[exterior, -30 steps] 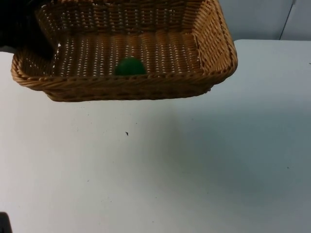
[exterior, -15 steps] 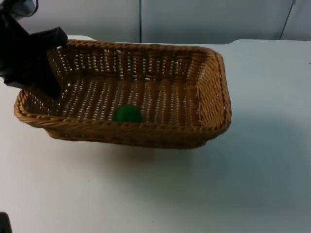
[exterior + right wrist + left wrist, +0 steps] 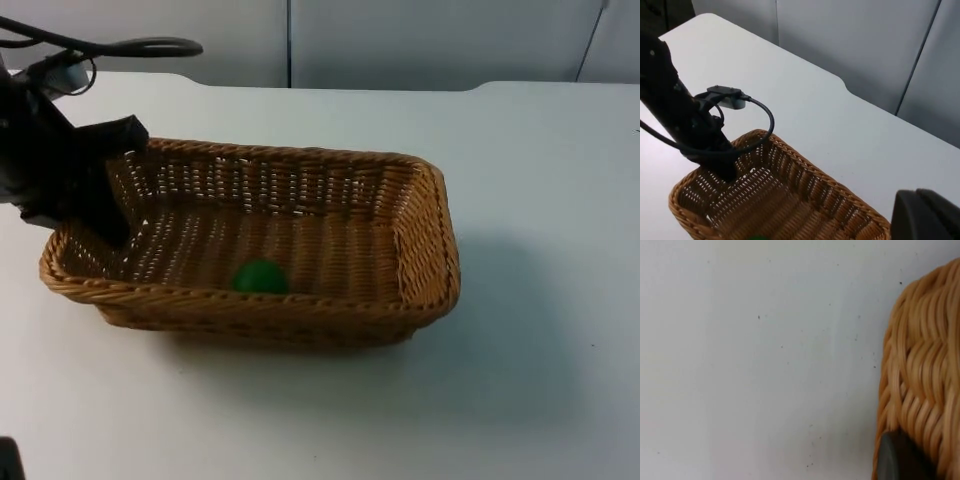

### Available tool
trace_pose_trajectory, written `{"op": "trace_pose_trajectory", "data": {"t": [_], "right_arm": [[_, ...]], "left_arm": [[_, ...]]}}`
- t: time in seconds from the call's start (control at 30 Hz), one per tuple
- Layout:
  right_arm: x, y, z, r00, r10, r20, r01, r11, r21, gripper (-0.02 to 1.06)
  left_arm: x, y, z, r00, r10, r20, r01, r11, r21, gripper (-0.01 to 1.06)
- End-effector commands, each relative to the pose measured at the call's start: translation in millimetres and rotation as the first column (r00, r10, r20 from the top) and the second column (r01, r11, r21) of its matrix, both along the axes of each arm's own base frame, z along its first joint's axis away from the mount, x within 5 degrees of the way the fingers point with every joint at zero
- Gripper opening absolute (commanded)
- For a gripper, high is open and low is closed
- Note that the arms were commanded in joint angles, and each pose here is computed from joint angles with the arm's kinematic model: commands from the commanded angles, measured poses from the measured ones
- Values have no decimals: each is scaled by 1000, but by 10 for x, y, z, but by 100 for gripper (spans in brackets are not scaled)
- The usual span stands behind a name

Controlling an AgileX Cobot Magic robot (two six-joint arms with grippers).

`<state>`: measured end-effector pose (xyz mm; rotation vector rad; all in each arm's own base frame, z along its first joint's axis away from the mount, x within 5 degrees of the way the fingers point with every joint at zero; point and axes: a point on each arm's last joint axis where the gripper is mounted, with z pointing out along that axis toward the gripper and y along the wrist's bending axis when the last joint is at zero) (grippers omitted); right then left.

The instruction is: Pick up the basket with the left hand and place the ball into the basket with the right hand.

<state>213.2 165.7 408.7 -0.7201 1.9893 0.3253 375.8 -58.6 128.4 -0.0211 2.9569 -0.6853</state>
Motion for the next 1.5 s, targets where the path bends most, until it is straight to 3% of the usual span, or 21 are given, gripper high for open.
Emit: {"op": "trace_pose_trajectory", "data": {"t": [0.0,0.67,0.7,0.8,0.83,0.97,1.33,1.47], "right_arm": [[-20,-10,62,1000,0,24,0,1000,8,0],[-11,0,86,1000,-19,24,18,998,59,0],[-11,0,86,1000,-19,24,18,998,59,0],[-11,0,86,1000,-19,24,18,998,59,0],[-11,0,86,1000,-19,24,18,998,59,0],[-9,3,93,999,-19,31,17,998,64,0],[-7,5,98,999,-18,36,16,998,68,0],[-7,5,98,999,-18,36,16,998,68,0]], "left_arm": [[17,-19,32,1000,18,15,-18,1000,-15,0],[11,9,-54,1000,-11,2,11,1000,23,2],[8,8,-70,1000,-13,-5,13,1000,23,7],[2,14,-118,1000,-17,-21,18,999,31,35],[2,14,-118,1000,-17,-21,18,999,31,35],[4,14,-134,1000,-14,-25,15,999,31,60],[11,47,-105,1000,-30,-1,30,998,62,63],[48,84,78,997,-47,53,42,994,103,63]]}}
